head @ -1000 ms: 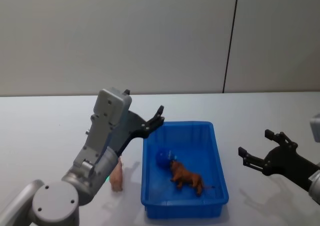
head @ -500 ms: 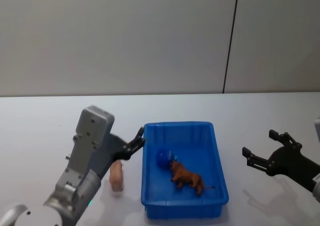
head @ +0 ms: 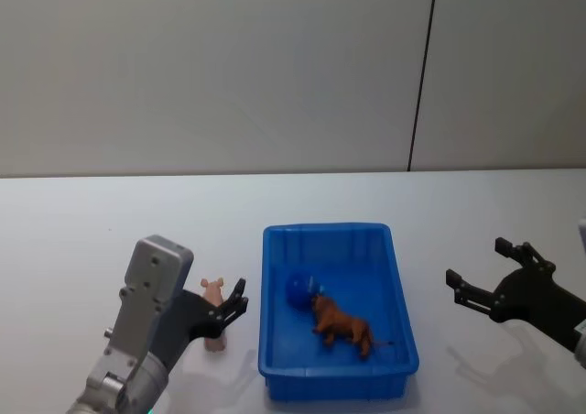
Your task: Pick up the two dolls from the table and place them into the box.
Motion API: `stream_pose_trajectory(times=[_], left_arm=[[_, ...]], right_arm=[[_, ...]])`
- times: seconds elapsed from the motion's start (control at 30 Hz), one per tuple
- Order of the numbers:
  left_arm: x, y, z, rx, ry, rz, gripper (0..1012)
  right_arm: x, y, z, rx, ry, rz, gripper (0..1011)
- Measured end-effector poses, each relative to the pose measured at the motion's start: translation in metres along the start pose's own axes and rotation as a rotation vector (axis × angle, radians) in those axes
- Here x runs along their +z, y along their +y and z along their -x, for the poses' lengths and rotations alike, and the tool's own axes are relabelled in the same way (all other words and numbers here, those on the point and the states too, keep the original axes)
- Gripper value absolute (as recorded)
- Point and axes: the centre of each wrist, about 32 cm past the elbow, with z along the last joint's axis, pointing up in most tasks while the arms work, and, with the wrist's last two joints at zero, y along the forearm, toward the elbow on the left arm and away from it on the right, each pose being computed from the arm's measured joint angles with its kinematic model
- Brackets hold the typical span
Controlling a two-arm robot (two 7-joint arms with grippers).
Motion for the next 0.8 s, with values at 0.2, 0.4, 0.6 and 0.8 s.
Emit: stream_pose_trajectory(times=[0.2, 0.4, 0.6, 0.8], left_arm=[[-0.0140, 0.0001, -0.0003, -0.003, 0.027, -0.032, 1001], [-0.0245, -0.0024, -0.0007, -0.008, 0.050, -0.052, 1001], [-0.0350, -0.0067, -0.0022, -0.013, 0.073, -0.069, 1001], [-0.0458, -0.0126, -0.0047, -0.019, 0.093, -0.088, 1001]], right_arm=[[0.000, 0.000, 0.000, -0.001, 0.000, 0.000, 1001], [0.000, 0.000, 0.000, -0.001, 0.000, 0.000, 1001], [0.000, -0.001, 0.000, -0.002, -0.001, 0.001, 1001], [0.000, -0.001, 0.000, -0.001, -0.001, 0.001, 1001]])
